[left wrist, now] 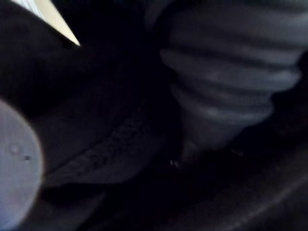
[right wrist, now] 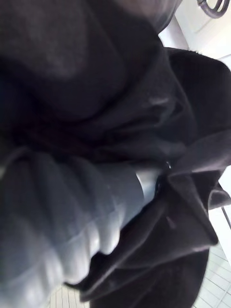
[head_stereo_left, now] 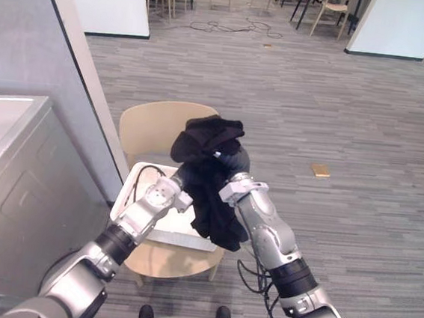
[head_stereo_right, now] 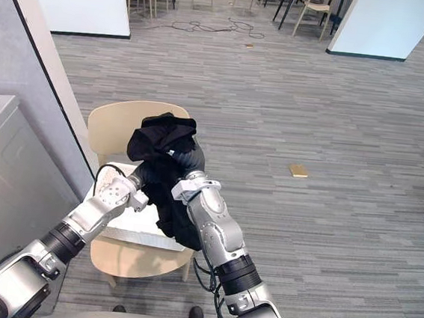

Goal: Pick up the laundry basket with both hands and put the clothes into the washing machine.

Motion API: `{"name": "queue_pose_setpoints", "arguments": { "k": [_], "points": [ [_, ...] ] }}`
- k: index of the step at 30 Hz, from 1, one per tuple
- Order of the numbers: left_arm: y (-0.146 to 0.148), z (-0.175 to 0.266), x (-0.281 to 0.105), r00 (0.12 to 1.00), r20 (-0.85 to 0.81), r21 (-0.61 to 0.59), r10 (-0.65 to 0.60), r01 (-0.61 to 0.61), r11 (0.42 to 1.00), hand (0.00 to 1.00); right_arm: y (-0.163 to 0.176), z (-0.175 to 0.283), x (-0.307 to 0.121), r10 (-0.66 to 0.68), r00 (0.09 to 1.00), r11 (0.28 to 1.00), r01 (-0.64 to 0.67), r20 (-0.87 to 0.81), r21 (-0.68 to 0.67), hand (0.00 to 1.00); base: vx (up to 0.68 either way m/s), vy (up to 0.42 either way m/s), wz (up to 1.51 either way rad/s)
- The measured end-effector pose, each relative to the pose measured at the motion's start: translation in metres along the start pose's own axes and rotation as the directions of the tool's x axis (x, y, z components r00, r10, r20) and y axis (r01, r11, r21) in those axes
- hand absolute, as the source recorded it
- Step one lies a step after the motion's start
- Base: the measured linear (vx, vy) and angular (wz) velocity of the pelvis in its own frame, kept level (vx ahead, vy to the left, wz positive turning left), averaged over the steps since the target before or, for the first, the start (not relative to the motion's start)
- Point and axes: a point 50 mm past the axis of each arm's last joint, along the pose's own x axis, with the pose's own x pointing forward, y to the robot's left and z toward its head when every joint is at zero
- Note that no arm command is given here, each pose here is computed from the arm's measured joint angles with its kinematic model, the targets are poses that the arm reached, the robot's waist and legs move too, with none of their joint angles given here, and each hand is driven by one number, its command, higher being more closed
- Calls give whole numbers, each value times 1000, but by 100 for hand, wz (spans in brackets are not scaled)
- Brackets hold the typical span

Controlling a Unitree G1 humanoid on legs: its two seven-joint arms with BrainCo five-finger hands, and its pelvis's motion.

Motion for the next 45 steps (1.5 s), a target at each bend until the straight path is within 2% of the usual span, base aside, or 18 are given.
{"name": "queue_pose_setpoints", "arguments": {
  "k": [4, 7, 10, 12, 13, 14, 15, 17, 23, 27, 31, 36, 38, 41, 45],
  "points": [
    [2, -9, 0, 999, -40, -57, 20, -23, 998, 100, -7, -3, -5, -28, 1000, 1000, 28, -13, -1, 0, 0, 0, 0],
    [11, -29, -9, 992, -101, -172, 77, -94, 981, 100, -23, -3, -12, -95, 995, 994, 94, -18, -50, 0, 0, 0, -5],
    [40, -49, -16, 965, -192, -337, 179, -236, 911, 100, -42, 0, -21, -147, 989, 984, 145, -18, -100, 0, 0, 0, -4],
    [72, -57, -33, 923, -216, -477, 317, -383, 791, 100, -63, -1, -38, -230, 973, 969, 228, -12, -92, 0, 1, 0, -9],
    [76, -59, -39, 912, -218, -502, 348, -411, 761, 100, -71, -1, -45, -265, 964, 960, 263, -10, -96, 0, 8, 2, -9],
    [80, -62, -53, 895, -206, -562, 396, -439, 701, 100, -85, 0, -60, -334, 943, 935, 331, 3, -130, 0, 13, 2, -6],
    [81, -64, -60, 886, -202, -585, 418, -451, 674, 100, -92, 1, -66, -366, 930, 919, 363, 10, -151, 0, 23, 5, -3],
    [82, -73, -76, 851, -217, -655, 477, -490, 576, 100, -113, 6, -85, -465, 885, 861, 459, 30, -221, 0, 0, 0, 0],
    [92, -80, -91, 790, -243, -761, 563, -516, 395, 100, -124, 4, -102, -519, 854, 819, 504, 18, -274, 0, 0, 0, 0],
    [110, -73, -112, 705, -207, -799, 678, -522, 299, 100, -133, -4, -123, -588, 809, 785, 572, 3, -237, 0, 0, 0, 0],
    [115, -80, -137, 624, -230, -815, 747, -543, 203, 100, -141, -9, -144, -663, 749, 734, 648, -5, -203, 0, 0, 0, 0],
    [90, -111, -165, 568, -351, -799, 745, -596, 78, 100, -148, -27, -186, -791, 609, 607, 774, -48, -183, 0, 3, 0, 8],
    [73, -127, -183, 531, -424, -779, 733, -627, 5, 100, -151, -42, -213, -852, 513, 523, 832, -103, -187, 0, 1, -1, 3],
    [58, -141, -210, 479, -493, -734, 726, -677, -52, 100, -148, -56, -243, -905, 397, 421, 888, -155, -186, 0, -21, 5, 2],
    [47, -160, -242, 381, -583, -665, 717, -731, -153, 100, -145, -80, -271, -920, 294, 348, 916, -258, -198, 0, -16, 7, 10]
  ]
}}
